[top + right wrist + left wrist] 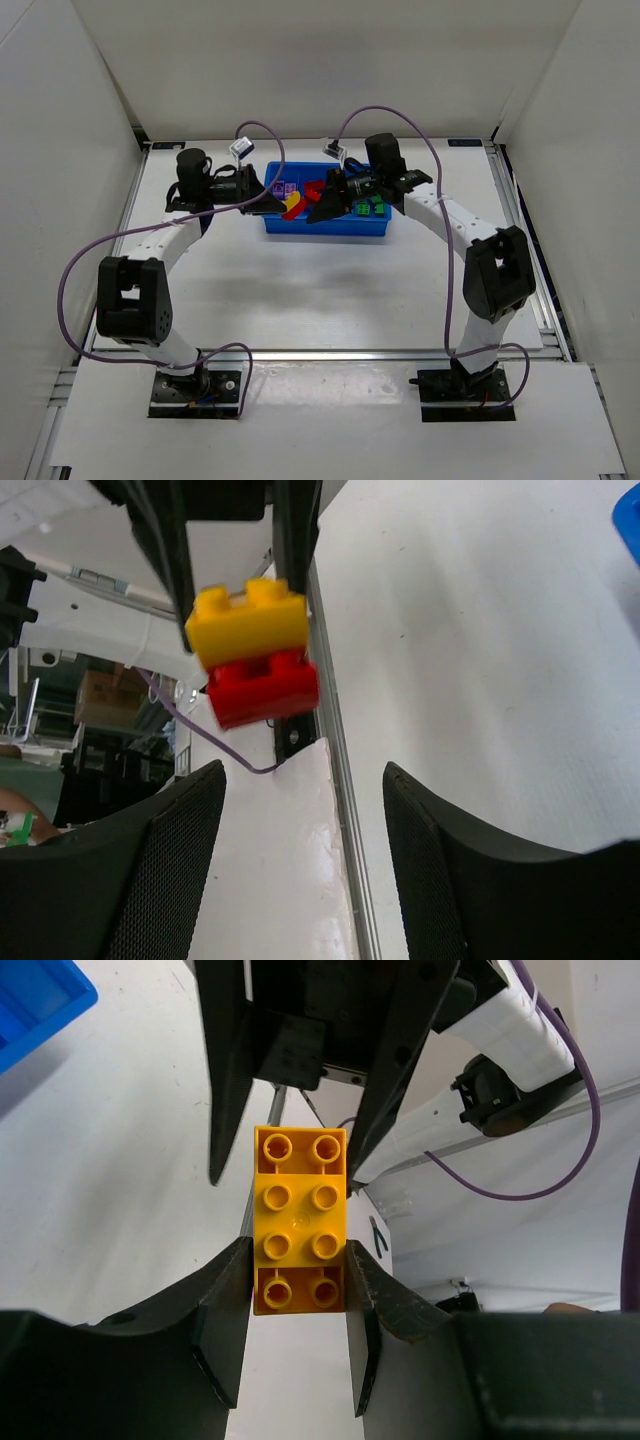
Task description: Sort the legos into containers by color
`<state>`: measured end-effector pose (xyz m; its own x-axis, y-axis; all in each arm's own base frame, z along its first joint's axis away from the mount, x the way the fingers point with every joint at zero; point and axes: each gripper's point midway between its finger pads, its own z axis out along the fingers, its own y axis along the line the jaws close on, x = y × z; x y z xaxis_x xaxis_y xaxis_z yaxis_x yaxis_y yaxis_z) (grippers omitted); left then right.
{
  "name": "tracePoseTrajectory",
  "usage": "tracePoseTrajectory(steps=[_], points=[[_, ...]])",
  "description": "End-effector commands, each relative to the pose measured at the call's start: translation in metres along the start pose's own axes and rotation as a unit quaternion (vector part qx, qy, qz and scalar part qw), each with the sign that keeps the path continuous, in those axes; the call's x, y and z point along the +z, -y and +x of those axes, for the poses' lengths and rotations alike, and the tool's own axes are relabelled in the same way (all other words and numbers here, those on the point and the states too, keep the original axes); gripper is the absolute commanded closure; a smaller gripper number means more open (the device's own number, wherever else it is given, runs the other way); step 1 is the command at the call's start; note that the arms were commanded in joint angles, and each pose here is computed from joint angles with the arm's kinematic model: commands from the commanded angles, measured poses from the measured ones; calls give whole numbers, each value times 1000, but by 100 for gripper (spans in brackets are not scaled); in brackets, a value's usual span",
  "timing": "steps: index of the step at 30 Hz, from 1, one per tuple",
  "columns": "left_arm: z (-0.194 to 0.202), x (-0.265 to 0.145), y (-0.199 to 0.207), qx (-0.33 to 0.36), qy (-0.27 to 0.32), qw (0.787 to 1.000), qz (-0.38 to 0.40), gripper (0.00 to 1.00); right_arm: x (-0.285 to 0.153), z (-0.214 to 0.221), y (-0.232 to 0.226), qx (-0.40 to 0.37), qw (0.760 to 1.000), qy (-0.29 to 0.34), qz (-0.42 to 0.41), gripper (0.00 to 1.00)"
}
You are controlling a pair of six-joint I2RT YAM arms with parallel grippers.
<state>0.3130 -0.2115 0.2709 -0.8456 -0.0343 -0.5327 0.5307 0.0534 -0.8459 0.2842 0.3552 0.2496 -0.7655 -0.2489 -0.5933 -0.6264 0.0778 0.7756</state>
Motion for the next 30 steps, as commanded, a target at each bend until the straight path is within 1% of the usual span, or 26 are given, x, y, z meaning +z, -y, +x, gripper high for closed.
tracePoseTrajectory(steps=[1,5,12,17,27,30], points=[[1,0,30,44,-10,999,17,88,0,-21,-9,-40,999,12,-3,32],[6,1,29,39,-11,999,17,88,2,-29,-14,-53,998,14,-8,32],[5,2,23,32,-12,999,16,88,11,-27,-22,-67,997,4,-28,32],[2,3,22,32,-15,999,19,88,19,-27,-33,-84,995,-4,-46,36],[6,6,19,25,-21,999,22,87,24,-28,-39,-94,994,-7,-59,49],[9,7,17,20,-21,999,21,87,24,-28,-40,-100,993,-8,-65,59]])
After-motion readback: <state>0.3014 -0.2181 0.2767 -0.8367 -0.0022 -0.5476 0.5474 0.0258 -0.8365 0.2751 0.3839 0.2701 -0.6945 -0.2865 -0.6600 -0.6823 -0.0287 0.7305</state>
